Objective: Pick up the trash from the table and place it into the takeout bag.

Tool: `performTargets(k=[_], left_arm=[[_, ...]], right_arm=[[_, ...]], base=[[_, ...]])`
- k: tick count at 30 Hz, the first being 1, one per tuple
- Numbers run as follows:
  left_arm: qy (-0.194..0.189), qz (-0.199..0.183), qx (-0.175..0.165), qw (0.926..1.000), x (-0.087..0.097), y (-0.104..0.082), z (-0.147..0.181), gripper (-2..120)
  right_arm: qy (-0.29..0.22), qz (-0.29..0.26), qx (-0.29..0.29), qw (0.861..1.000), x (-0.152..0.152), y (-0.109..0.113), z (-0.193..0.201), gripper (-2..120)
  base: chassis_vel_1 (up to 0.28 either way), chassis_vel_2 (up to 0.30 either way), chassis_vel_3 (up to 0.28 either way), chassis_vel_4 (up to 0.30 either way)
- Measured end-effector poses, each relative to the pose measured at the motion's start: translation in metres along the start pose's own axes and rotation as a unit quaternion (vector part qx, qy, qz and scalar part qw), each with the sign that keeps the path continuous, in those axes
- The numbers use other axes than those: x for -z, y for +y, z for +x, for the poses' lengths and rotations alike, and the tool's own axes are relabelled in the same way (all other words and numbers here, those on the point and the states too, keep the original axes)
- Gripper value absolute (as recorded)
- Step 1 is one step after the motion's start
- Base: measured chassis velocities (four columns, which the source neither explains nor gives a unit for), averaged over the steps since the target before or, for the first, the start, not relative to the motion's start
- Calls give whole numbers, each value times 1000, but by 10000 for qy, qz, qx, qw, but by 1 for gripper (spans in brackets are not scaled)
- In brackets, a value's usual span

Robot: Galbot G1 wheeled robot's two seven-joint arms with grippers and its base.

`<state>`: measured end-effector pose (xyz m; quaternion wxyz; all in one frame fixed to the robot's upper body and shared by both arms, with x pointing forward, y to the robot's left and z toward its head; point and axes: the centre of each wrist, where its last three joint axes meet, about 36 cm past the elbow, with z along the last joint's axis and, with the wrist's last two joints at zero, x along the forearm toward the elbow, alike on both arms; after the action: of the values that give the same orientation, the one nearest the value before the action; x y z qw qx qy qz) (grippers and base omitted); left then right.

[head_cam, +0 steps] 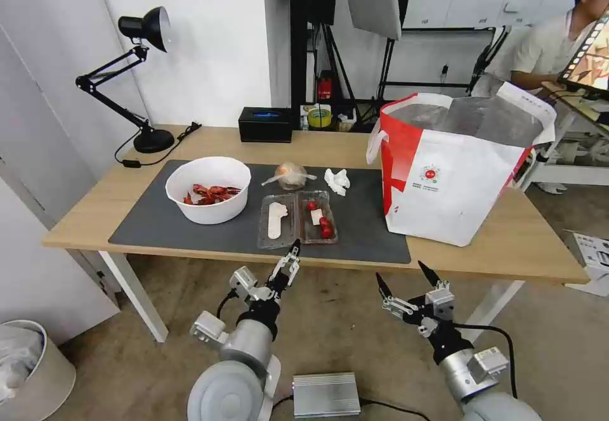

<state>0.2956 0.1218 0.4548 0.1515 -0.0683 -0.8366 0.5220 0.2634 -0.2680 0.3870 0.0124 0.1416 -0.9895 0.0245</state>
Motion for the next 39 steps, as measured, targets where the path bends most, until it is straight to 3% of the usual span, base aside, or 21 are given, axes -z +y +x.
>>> performTargets(k=[14, 39], left_arm=[[83, 156, -52, 9998, 2, -3, -30, 100], [47, 154, 218, 9996, 10, 6, -77, 100]], right_arm=[[26, -25, -86, 10000, -4, 2, 2, 100], [113, -2, -219, 9997, -13, -3, 3, 100]], base=[[0, 0, 0, 0], [0, 0, 0, 0]])
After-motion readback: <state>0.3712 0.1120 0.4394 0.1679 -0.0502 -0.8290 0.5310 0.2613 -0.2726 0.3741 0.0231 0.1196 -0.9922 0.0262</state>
